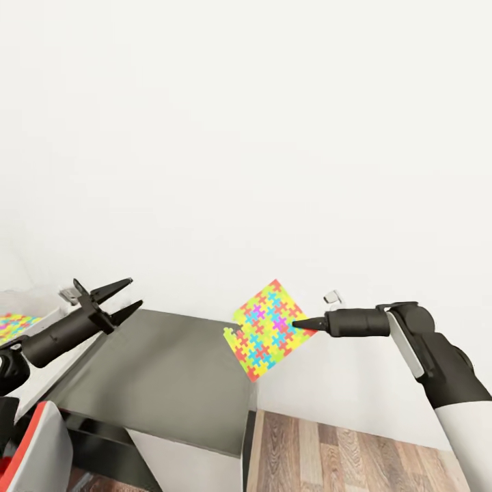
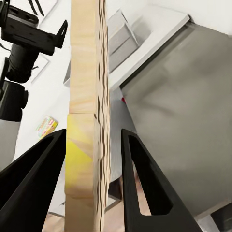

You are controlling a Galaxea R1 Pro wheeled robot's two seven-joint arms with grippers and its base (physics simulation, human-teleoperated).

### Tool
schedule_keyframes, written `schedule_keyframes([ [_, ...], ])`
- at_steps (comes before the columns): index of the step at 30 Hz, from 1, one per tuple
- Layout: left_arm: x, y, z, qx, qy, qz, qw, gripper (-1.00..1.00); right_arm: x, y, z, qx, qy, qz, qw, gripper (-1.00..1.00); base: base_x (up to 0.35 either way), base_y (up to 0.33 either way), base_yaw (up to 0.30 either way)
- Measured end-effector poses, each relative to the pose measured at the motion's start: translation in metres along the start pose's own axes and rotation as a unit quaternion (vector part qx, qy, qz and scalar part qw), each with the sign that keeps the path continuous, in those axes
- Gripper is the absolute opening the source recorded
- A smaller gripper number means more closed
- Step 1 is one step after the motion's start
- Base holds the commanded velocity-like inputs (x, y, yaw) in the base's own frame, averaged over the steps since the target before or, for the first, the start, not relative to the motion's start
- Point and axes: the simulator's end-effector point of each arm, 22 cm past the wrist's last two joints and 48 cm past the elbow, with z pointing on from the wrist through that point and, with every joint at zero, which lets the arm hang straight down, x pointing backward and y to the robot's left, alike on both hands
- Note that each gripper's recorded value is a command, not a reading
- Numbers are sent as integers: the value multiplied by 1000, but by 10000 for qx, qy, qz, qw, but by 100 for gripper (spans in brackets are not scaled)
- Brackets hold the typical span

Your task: Put all the toys in the child's room - the three board games (two on the bed and one on the table), the two jigsaw puzzles on the table, and the tennis ball on the table - inside the toy box on the table in the child's room.

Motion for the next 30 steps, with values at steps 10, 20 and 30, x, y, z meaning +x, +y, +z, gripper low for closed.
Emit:
schedule_keyframes([
  [10,-25,-37,-41,528,-342,-88,9980,100,-65,10,-65,211,-833,-218,9961,-100,0,0,272],
  [20,-34,-53,-51,533,-376,-25,9979,100,-87,23,-55,52,-956,-170,9953,-100,0,0,277],
  [30,-41,-60,-63,434,-496,-14,9978,100,-97,36,-55,-9,-983,-164,9950,-100,0,0,284],
])
